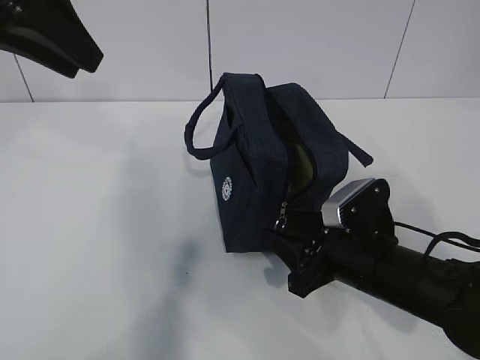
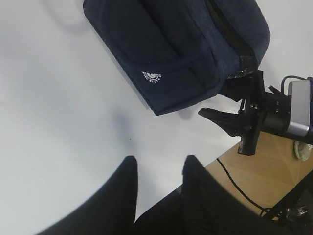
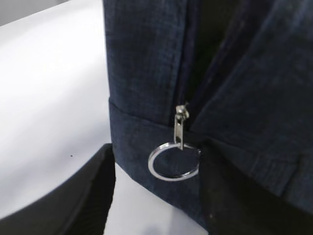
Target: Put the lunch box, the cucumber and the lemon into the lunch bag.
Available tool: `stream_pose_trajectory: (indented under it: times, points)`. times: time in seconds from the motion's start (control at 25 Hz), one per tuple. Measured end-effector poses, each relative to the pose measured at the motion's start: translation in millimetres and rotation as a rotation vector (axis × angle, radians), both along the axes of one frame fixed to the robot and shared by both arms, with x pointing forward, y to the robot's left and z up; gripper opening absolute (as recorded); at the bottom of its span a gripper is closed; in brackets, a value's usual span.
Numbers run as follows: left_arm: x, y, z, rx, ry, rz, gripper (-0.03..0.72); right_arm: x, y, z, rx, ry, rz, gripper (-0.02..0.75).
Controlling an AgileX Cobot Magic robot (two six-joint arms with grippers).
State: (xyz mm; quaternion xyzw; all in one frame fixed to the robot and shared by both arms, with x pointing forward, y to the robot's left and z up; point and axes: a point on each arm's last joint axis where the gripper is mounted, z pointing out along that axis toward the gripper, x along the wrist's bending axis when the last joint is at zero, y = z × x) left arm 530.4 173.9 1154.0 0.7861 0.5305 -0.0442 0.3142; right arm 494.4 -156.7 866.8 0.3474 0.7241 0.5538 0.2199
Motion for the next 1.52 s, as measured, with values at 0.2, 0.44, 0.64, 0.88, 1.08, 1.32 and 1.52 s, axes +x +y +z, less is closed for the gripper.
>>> stream_pose_trajectory:
  times: [0.2,0.44,0.64,0.88,1.08,1.32,1.52]
  points:
    - [0.0,0.0,0.0,0.0,0.0,0.0,0.228,1.9,-2.0,-5.3,-0.003,0.018,-0.033,0.418]
    - [0.0,0.0,0.0,0.0,0.0,0.0,0.228,11.8,2.1,-4.1,0.008,-0.006,-0.037,0.418]
    - [0.0,0.0,0.0,0.0,0.0,0.0,0.228,16.2,4.1,-9.2,0.007,-0.002,-0.037,0.418]
    - [0.0,0.0,0.0,0.0,0.0,0.0,0.228,16.2,3.8,-13.9,0.002,0.011,-0.041,0.418]
    - [0.0,0.0,0.0,0.0,0.0,0.0,0.228,16.6,3.9,-13.7,0.003,0.01,-0.041,0.418]
    - [0.0,0.0,0.0,0.0,0.0,0.0,0.228,20.8,5.5,-11.5,0.016,0.003,-0.046,0.418]
    - [0.0,0.0,0.0,0.0,0.0,0.0,0.228,24.1,6.3,-9.9,0.023,-0.006,-0.054,0.416]
